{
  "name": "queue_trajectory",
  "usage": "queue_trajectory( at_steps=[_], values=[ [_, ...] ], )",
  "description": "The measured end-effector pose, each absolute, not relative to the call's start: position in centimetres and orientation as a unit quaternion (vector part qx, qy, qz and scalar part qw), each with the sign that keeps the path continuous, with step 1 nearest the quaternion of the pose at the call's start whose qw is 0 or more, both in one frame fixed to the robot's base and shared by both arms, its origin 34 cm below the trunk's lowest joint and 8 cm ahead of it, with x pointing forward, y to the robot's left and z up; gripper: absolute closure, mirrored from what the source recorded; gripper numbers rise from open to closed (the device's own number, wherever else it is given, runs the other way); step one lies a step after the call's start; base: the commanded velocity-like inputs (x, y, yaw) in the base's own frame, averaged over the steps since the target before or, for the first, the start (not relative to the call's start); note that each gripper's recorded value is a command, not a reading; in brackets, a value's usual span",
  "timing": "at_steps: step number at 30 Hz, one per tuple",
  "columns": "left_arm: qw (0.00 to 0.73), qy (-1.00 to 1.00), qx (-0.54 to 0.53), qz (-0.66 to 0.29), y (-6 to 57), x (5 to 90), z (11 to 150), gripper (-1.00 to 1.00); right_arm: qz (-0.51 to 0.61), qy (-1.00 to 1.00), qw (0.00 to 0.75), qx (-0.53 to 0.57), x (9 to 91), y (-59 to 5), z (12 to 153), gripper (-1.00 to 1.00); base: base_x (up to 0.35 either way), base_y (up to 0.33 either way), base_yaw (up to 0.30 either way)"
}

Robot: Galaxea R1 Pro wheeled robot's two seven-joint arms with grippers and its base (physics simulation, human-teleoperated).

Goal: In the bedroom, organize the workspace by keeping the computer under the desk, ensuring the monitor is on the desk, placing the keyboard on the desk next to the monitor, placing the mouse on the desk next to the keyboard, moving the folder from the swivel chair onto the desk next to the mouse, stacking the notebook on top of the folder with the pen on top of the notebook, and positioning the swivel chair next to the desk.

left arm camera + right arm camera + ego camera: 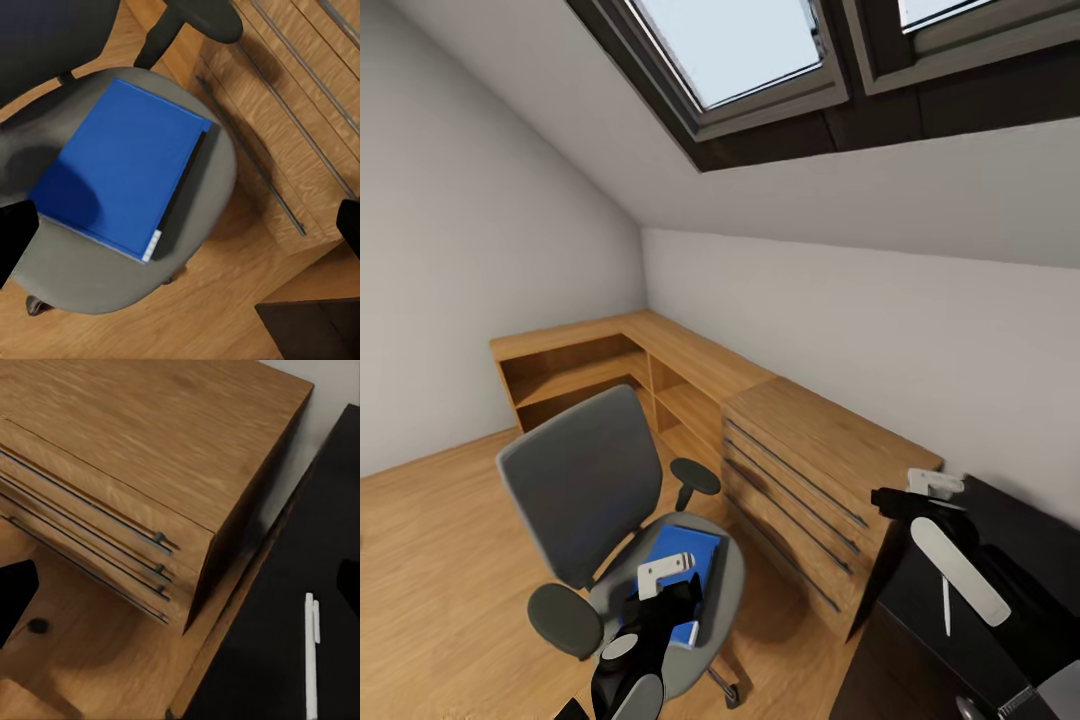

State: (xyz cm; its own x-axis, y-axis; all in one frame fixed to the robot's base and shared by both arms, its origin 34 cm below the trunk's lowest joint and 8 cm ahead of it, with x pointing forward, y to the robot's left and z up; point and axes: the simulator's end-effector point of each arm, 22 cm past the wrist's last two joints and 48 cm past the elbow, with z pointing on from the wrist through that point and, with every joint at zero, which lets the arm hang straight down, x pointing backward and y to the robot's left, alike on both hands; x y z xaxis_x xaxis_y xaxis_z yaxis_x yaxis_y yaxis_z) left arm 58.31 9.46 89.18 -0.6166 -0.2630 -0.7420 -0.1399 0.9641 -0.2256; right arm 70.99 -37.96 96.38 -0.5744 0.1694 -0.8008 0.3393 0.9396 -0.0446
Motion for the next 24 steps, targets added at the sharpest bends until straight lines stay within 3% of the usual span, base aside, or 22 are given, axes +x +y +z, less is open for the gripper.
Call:
queue_trajectory(
  at_steps=[24],
  values=[
    [0.419, 0.899, -0.110, -0.062, 10.5, 58.3, 88.2, -1.00, -0.090, 0.895, 0.425, 0.099, 70.5, -34.6, 94.0, -1.00, 0.000, 0.000, 0.231]
  ],
)
